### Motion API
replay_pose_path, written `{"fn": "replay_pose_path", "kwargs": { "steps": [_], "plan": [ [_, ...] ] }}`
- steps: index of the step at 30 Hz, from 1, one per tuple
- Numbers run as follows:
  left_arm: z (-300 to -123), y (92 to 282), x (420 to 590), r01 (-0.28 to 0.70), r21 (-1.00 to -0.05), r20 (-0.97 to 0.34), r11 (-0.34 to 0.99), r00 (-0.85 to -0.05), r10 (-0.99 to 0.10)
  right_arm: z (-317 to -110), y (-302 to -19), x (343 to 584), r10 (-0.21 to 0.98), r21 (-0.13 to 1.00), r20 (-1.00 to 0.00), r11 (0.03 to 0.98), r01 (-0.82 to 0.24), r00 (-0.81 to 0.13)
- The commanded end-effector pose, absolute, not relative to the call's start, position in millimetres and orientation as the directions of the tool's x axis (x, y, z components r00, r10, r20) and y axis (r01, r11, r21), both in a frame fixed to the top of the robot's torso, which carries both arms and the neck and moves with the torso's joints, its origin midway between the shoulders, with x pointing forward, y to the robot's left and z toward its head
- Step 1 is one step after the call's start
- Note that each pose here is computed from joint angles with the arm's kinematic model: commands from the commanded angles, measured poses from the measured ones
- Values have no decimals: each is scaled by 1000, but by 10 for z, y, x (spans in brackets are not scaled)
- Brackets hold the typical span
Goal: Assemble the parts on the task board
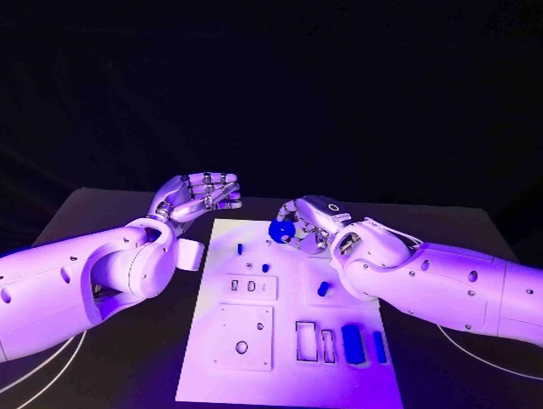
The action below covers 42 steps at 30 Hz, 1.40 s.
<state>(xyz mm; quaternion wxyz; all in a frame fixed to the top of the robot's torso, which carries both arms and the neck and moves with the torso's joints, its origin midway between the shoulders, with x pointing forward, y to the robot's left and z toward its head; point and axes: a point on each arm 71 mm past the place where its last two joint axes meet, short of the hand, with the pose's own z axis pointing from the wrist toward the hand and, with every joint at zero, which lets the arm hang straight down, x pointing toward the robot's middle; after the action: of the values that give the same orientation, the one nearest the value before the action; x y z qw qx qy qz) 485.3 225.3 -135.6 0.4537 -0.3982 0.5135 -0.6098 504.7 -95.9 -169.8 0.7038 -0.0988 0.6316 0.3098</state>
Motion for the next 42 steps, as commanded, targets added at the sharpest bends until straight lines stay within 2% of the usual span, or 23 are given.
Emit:
{"fn": "replay_pose_path", "kwargs": {
  "steps": [1,19,42],
  "plan": [
    [-1340,2217,4846,151,-986,23,-70,-291,-956,-1743,-898,5051,283,217,-958,805,-552,37],
    [-1340,2197,4847,149,-986,24,-71,-295,-955,-1910,-688,5046,258,220,-966,808,-546,-7],
    [-1345,2154,4859,147,-986,27,-75,-303,-953,-2089,-634,5070,250,227,-968,818,-528,-28]
  ]
}}
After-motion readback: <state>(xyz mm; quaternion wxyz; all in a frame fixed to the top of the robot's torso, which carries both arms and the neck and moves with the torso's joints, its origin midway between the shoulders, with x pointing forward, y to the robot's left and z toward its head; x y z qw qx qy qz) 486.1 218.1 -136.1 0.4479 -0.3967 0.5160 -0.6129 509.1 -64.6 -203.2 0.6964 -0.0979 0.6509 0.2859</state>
